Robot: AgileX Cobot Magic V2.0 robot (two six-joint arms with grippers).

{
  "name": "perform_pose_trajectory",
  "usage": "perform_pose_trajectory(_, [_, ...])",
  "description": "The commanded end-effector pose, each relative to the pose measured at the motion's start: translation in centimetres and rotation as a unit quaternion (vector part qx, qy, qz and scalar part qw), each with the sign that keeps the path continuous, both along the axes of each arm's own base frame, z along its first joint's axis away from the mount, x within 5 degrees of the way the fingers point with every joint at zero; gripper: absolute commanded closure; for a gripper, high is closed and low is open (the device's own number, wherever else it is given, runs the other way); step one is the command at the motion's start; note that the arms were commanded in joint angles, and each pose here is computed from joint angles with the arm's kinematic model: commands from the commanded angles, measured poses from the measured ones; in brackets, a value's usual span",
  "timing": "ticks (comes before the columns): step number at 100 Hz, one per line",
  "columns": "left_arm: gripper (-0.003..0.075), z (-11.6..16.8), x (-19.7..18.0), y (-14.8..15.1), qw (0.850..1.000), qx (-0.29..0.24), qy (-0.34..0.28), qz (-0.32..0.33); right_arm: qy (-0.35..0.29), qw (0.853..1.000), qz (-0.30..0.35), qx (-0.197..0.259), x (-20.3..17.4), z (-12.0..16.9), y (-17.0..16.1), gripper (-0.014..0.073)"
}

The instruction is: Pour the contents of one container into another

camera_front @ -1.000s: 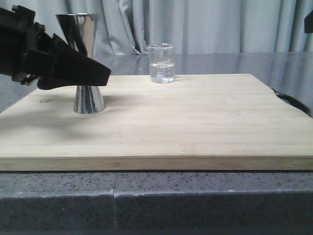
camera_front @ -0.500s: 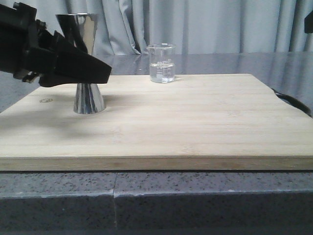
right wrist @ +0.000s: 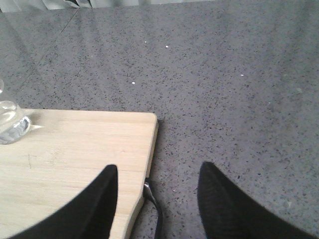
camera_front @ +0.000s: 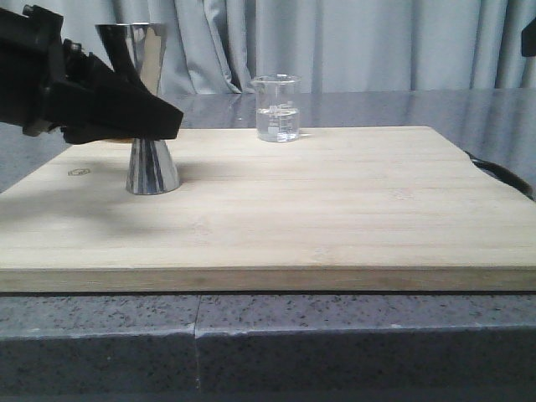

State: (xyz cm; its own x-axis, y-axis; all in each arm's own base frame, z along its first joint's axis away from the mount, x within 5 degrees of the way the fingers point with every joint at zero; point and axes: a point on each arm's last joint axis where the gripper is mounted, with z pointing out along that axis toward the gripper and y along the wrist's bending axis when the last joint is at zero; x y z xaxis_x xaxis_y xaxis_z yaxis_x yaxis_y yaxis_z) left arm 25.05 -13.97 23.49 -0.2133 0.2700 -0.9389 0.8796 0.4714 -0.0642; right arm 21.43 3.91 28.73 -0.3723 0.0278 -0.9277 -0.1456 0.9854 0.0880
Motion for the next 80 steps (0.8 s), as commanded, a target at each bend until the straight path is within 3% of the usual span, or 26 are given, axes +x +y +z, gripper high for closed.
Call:
perform_pose_trajectory(1, [0.0654,2.1,0.0,-0.5,0.999,-0.048,-0.022,-0.006,-0.063,0.998,0.0,0.005,0.4,2.1,0.0,0.0262])
perform_pose_trajectory(12, [0.074,2.1,0.0,-0.5,0.999,-0.049,-0.022,-0.007,-0.063,0.998,0.0,0.005,0.4,2.1,0.0,0.0262])
perform_pose_trajectory(35, [0.0739,2.3,-0.1,-0.6,0.998,-0.056,-0.024,-0.016,-0.066,0.998,0.006,0.006,0.4,2.1,0.3,0.0262])
perform_pose_trajectory(61, [0.0739,5.2,-1.2,-1.6,0.98,-0.146,-0.056,-0.12,-0.121,0.991,0.064,-0.012,1.3,2.1,2.7,0.0262])
perform_pose_trajectory(80, [0.0739,7.2,-1.0,-1.9,0.972,-0.179,-0.055,-0.142,-0.119,0.99,0.076,-0.018,2.9,0.6,3.6,0.0261])
